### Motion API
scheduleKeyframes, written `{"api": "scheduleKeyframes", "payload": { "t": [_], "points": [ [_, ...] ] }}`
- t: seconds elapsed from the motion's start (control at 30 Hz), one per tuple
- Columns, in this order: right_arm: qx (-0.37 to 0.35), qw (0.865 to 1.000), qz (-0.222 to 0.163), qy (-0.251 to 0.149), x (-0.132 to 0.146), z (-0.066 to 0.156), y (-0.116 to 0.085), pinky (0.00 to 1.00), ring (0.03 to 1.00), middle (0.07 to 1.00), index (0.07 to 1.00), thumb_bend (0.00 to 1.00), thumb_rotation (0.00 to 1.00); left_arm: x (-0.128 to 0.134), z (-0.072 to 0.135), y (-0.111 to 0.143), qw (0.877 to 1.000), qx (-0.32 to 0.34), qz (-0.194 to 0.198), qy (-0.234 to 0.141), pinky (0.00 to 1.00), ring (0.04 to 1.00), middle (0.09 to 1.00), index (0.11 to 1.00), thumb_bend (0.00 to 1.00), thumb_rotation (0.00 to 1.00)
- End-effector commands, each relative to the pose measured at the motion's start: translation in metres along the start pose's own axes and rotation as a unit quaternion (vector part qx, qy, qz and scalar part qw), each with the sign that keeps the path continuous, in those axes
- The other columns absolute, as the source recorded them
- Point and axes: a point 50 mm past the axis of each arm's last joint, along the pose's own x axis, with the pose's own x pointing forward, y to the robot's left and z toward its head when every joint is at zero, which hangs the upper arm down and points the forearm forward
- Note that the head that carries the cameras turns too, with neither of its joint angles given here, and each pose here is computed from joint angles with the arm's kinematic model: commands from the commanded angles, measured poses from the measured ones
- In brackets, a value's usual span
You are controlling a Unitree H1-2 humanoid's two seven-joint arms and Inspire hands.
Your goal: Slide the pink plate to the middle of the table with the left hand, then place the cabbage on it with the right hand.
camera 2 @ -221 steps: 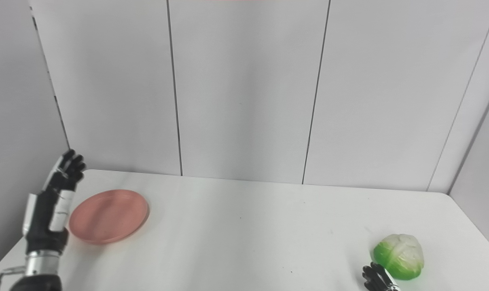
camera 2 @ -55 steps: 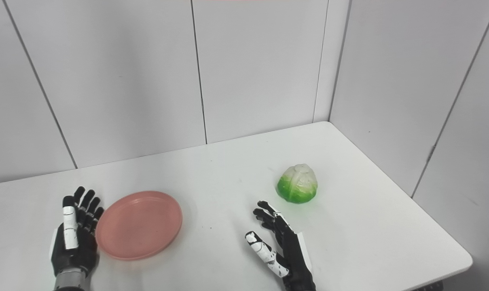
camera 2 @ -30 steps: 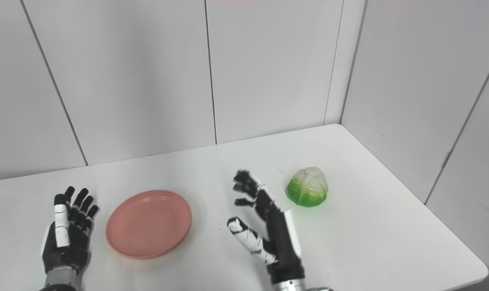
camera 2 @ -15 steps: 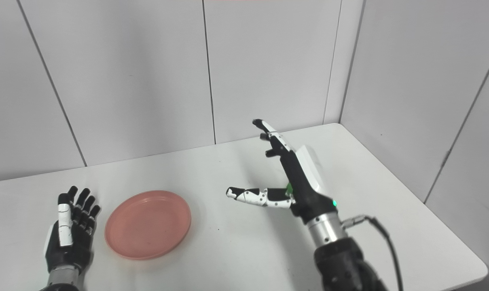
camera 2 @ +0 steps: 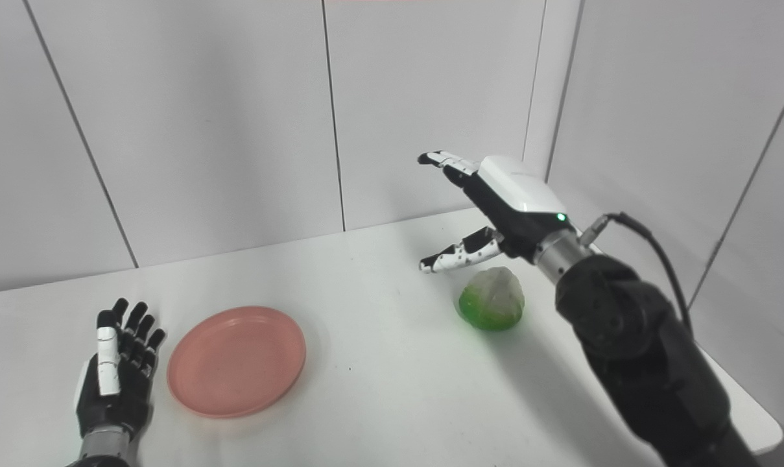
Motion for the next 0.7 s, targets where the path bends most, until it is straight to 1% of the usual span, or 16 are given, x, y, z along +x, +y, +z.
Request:
{"api": "scheduleKeyframes", "payload": {
  "t": [0.0, 0.07, 0.1, 0.13, 0.17, 0.2, 0.27, 0.37, 0.4, 0.47, 0.5, 0.53, 0.57, 0.6, 0.63, 0.67],
  "points": [
    [-0.039, 0.999, 0.003, 0.013, 0.010, 0.000, -0.031, 0.69, 0.892, 0.920, 0.892, 1.00, 0.27, -0.007, -0.010, 0.001, 1.000, -0.006, -0.001, 0.013, 0.97, 0.997, 0.969, 1.000, 0.90, 0.80],
    [-0.058, 0.998, 0.028, 0.025, 0.016, -0.003, -0.038, 0.69, 0.904, 0.942, 0.889, 1.00, 0.25, -0.006, -0.009, 0.001, 1.000, -0.006, -0.002, 0.012, 0.98, 0.999, 0.970, 1.000, 0.90, 0.80],
    [-0.079, 0.995, 0.052, 0.038, 0.022, -0.006, -0.042, 0.70, 0.908, 0.946, 0.887, 1.00, 0.24, -0.006, -0.009, 0.000, 1.000, -0.004, -0.002, 0.013, 0.97, 0.997, 0.970, 1.000, 0.90, 0.80],
    [-0.094, 0.992, 0.068, 0.048, 0.025, -0.007, -0.044, 0.71, 0.913, 0.949, 0.873, 1.00, 0.22, -0.006, -0.009, 0.000, 1.000, -0.002, -0.002, 0.014, 0.96, 0.992, 0.972, 1.000, 0.89, 0.80],
    [-0.108, 0.988, 0.093, 0.062, 0.032, -0.010, -0.046, 0.71, 0.913, 0.949, 0.870, 1.00, 0.22, -0.006, -0.009, 0.000, 1.000, -0.002, -0.002, 0.015, 0.96, 0.991, 0.973, 1.000, 0.89, 0.80],
    [-0.117, 0.984, 0.112, 0.073, 0.038, -0.012, -0.046, 0.75, 0.936, 0.969, 0.877, 1.00, 0.23, -0.005, -0.009, -0.001, 1.000, -0.003, -0.003, 0.016, 0.96, 0.992, 0.977, 1.000, 0.89, 0.80],
    [-0.126, 0.978, 0.139, 0.091, 0.048, -0.017, -0.045, 0.77, 0.937, 0.971, 0.881, 1.00, 0.24, -0.005, -0.009, -0.001, 1.000, -0.004, -0.004, 0.017, 0.96, 0.991, 0.977, 1.000, 0.89, 0.80],
    [-0.141, 0.971, 0.161, 0.109, 0.056, -0.021, -0.042, 0.73, 0.910, 0.952, 0.869, 1.00, 0.25, -0.006, -0.010, -0.002, 1.000, -0.004, -0.004, 0.018, 0.96, 0.990, 0.972, 0.999, 0.89, 0.80],
    [-0.140, 0.968, 0.172, 0.116, 0.058, -0.024, -0.039, 0.67, 0.835, 0.909, 0.867, 1.00, 0.22, -0.006, -0.010, -0.002, 1.000, -0.005, -0.005, 0.018, 0.97, 0.989, 0.970, 1.000, 0.89, 0.80],
    [-0.139, 0.963, 0.195, 0.124, 0.064, -0.028, -0.035, 0.63, 0.792, 0.880, 0.865, 1.00, 0.21, -0.006, -0.010, -0.003, 1.000, -0.004, -0.006, 0.018, 0.97, 0.988, 0.969, 0.999, 0.89, 0.80],
    [-0.133, 0.960, 0.209, 0.127, 0.067, -0.029, -0.033, 0.63, 0.798, 0.876, 0.865, 1.00, 0.21, -0.006, -0.010, -0.003, 1.000, -0.003, -0.007, 0.018, 0.97, 0.987, 0.971, 1.000, 0.89, 0.81],
    [-0.128, 0.959, 0.217, 0.129, 0.069, -0.030, -0.033, 0.66, 0.824, 0.890, 0.871, 1.00, 0.20, -0.006, -0.010, -0.003, 1.000, -0.002, -0.008, 0.017, 0.97, 0.987, 0.971, 1.000, 0.89, 0.81],
    [-0.108, 0.958, 0.230, 0.132, 0.073, -0.033, -0.031, 0.68, 0.838, 0.897, 0.874, 1.00, 0.20, -0.006, -0.010, -0.002, 1.000, 0.000, -0.007, 0.018, 0.96, 0.987, 0.971, 1.000, 0.89, 0.81],
    [-0.094, 0.958, 0.237, 0.134, 0.076, -0.036, -0.030, 0.76, 0.896, 0.930, 0.880, 1.00, 0.18, -0.007, -0.010, -0.002, 1.000, 0.002, -0.007, 0.018, 0.96, 0.986, 0.970, 1.000, 0.89, 0.82],
    [-0.087, 0.956, 0.245, 0.136, 0.079, -0.038, -0.029, 0.79, 0.915, 0.939, 0.883, 1.00, 0.17, -0.007, -0.010, -0.001, 1.000, 0.001, -0.006, 0.019, 0.96, 0.987, 0.969, 1.000, 0.89, 0.82],
    [-0.083, 0.955, 0.250, 0.137, 0.081, -0.039, -0.028, 0.79, 0.913, 0.935, 0.883, 1.00, 0.17, -0.007, -0.010, 0.000, 1.000, 0.001, -0.005, 0.019, 0.97, 0.988, 0.970, 1.000, 0.89, 0.82]
  ]
}}
